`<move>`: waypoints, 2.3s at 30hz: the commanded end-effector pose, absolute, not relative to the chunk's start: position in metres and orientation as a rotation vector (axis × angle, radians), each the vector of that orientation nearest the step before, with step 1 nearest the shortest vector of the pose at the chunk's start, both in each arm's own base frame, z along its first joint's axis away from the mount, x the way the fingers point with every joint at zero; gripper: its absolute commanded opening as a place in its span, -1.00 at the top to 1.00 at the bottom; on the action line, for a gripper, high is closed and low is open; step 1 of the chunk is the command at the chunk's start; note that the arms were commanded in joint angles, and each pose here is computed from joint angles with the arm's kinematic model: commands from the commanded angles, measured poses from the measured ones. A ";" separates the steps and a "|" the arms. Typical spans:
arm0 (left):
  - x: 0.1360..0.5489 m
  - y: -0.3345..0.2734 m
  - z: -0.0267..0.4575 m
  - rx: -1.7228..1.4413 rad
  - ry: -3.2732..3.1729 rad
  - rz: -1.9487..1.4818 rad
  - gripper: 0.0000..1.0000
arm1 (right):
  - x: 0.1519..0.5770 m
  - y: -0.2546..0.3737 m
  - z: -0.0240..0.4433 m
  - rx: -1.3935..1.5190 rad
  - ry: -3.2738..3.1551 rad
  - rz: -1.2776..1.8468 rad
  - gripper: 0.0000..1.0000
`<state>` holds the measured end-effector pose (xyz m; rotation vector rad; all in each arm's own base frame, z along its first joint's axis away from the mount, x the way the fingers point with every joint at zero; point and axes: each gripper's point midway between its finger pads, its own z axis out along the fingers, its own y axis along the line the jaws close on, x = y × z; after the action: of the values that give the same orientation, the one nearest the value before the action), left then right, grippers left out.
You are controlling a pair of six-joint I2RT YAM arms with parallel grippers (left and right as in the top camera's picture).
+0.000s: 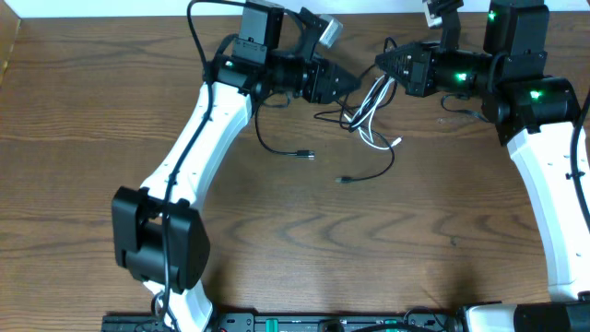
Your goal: Untangle cables
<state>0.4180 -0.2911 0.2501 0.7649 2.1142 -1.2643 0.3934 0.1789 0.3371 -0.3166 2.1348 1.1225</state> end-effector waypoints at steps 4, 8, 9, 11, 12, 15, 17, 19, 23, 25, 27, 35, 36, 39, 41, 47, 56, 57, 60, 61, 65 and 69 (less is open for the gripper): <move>0.408 -0.316 0.256 0.731 2.107 -1.477 -0.09 | 0.390 0.180 0.340 -0.320 2.132 1.155 0.98; 0.406 -0.322 0.276 0.743 2.032 -1.569 -0.09 | 0.390 0.180 0.340 -0.318 2.133 1.152 0.98; 0.406 -0.322 0.278 0.744 2.024 -1.579 -0.09 | 0.390 0.180 0.340 -0.318 2.133 1.152 0.98; 0.402 -0.325 0.278 0.753 2.025 -1.588 -0.09 | 0.390 0.180 0.340 -0.317 2.134 1.152 0.98; 0.399 -0.328 0.276 0.756 2.039 -1.595 -0.09 | 0.390 0.180 0.340 -0.318 2.133 1.152 0.98; 0.392 -0.335 0.269 0.760 2.073 -1.611 -0.08 | 0.391 0.180 0.340 -0.316 2.134 1.148 0.98; 0.392 -0.338 0.256 0.723 2.137 -1.574 -0.08 | 0.391 0.180 0.340 -0.321 2.132 1.146 0.98; 0.392 -0.340 0.242 0.686 2.200 -1.523 -0.08 | 0.391 0.180 0.340 -0.324 2.130 1.144 0.98; 0.383 -0.349 0.234 0.703 2.222 -1.524 -0.08 | 0.391 0.180 0.340 -0.324 2.131 1.144 0.98; 0.379 -0.354 0.234 0.718 2.222 -1.528 -0.08 | 0.390 0.180 0.340 -0.324 2.132 1.145 0.98; 0.377 -0.357 0.232 0.717 2.234 -1.509 0.01 | 0.390 0.180 0.339 -0.322 2.136 1.146 0.98; 0.403 -0.326 0.193 0.511 2.433 -1.212 0.85 | 0.395 0.166 0.338 -0.270 2.146 1.135 0.98; 0.406 -0.322 0.192 0.496 2.436 -1.208 0.85 | 0.397 0.161 0.338 -0.245 2.149 1.134 0.98; 0.416 -0.310 0.192 0.458 2.435 -1.196 0.85 | 0.407 0.137 0.335 -0.122 2.164 1.109 0.98; 0.421 -0.300 0.191 0.429 2.440 -1.187 0.85 | 0.415 0.114 0.329 -0.012 2.187 1.051 0.98; 0.438 -0.270 0.196 0.344 2.433 -1.169 0.85 | 0.421 0.003 0.276 0.436 2.339 0.540 0.98; 0.447 -0.218 0.272 0.281 2.257 -1.106 0.85 | 0.412 -0.037 0.229 0.487 2.472 0.488 0.98; 0.445 -0.215 0.282 0.284 2.237 -1.101 0.85 | 0.417 -0.020 0.233 0.355 2.459 0.598 0.98; 0.436 -0.212 0.306 0.299 2.186 -1.095 0.85 | 0.421 0.030 0.252 0.025 2.359 0.874 0.94; 0.433 -0.214 0.311 0.299 2.178 -1.099 0.85 | 0.421 0.042 0.257 -0.033 2.333 0.919 0.83; 0.432 -0.215 0.312 0.179 2.218 -1.156 0.85 | 0.420 0.095 0.275 -0.236 2.243 1.037 0.14; 0.439 -0.211 0.300 -0.029 2.288 -1.192 0.85 | 0.415 0.150 0.282 -0.400 2.200 1.081 -0.28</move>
<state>0.4284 -0.2152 0.3135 0.1735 2.2188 -1.1582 0.4312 0.1049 0.2698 -0.2286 2.2579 0.9599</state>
